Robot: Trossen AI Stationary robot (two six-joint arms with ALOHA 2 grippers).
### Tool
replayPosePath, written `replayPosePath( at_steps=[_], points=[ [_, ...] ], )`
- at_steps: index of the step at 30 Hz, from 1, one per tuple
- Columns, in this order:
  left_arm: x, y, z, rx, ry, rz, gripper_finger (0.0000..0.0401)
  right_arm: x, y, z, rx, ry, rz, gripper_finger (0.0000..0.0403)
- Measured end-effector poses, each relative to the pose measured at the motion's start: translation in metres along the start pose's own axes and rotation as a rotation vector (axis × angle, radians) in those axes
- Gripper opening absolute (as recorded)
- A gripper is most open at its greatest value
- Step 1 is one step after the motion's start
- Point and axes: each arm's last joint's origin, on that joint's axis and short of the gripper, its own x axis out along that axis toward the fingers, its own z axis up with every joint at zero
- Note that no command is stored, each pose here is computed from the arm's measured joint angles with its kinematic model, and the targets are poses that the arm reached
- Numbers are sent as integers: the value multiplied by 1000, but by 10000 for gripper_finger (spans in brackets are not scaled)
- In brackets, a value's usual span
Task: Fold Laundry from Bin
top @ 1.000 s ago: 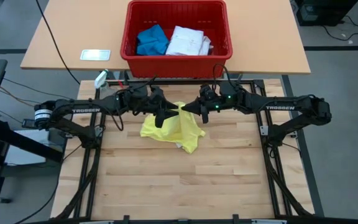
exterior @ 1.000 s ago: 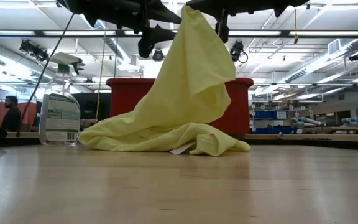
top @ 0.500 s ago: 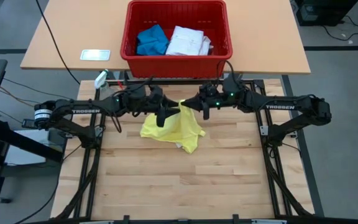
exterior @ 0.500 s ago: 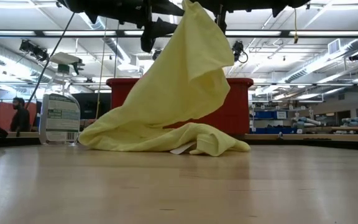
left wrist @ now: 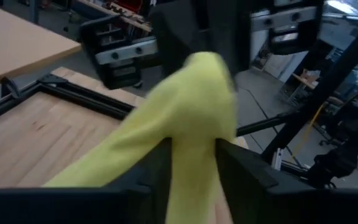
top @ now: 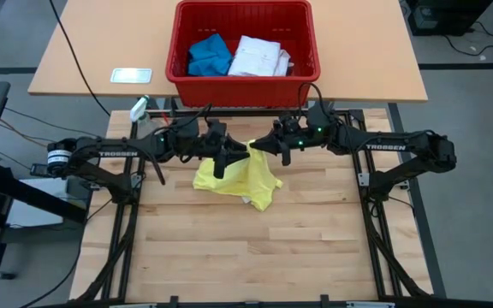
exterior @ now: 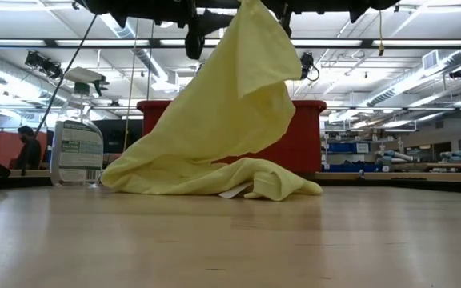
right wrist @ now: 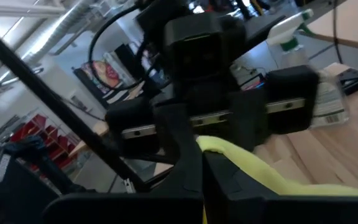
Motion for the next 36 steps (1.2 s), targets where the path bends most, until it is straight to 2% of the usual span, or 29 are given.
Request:
replayPosePath(
  at_steps=[4,6,11,17,22,26,29,33,36],
  points=[
    [0,-1,0,-10,-5,14,24,-1,-3,2,6,-33,-52,0],
    [0,0,0,-33,-11,30,9,-1,-4,3,19,-55,-82,0],
    [0,2,1,-96,-38,86,13,-2,-7,4,24,-100,-143,0],
    [-1,7,3,-73,-72,140,42,-2,-6,7,-6,-135,-151,4],
    [-9,14,16,-129,-109,169,9,-3,-11,6,-36,-137,-226,51],
    [-31,-3,43,-104,-160,140,4,-5,-18,3,-40,-85,-281,105],
    [-49,-14,59,-75,-127,178,2,-6,-23,-4,-31,-17,-325,139],
    [-69,-28,82,-59,-84,222,2,-7,-26,-14,-36,90,-370,169],
    [-76,-34,93,-56,-52,250,1,0,-25,-25,-65,169,-327,180]
  ],
)
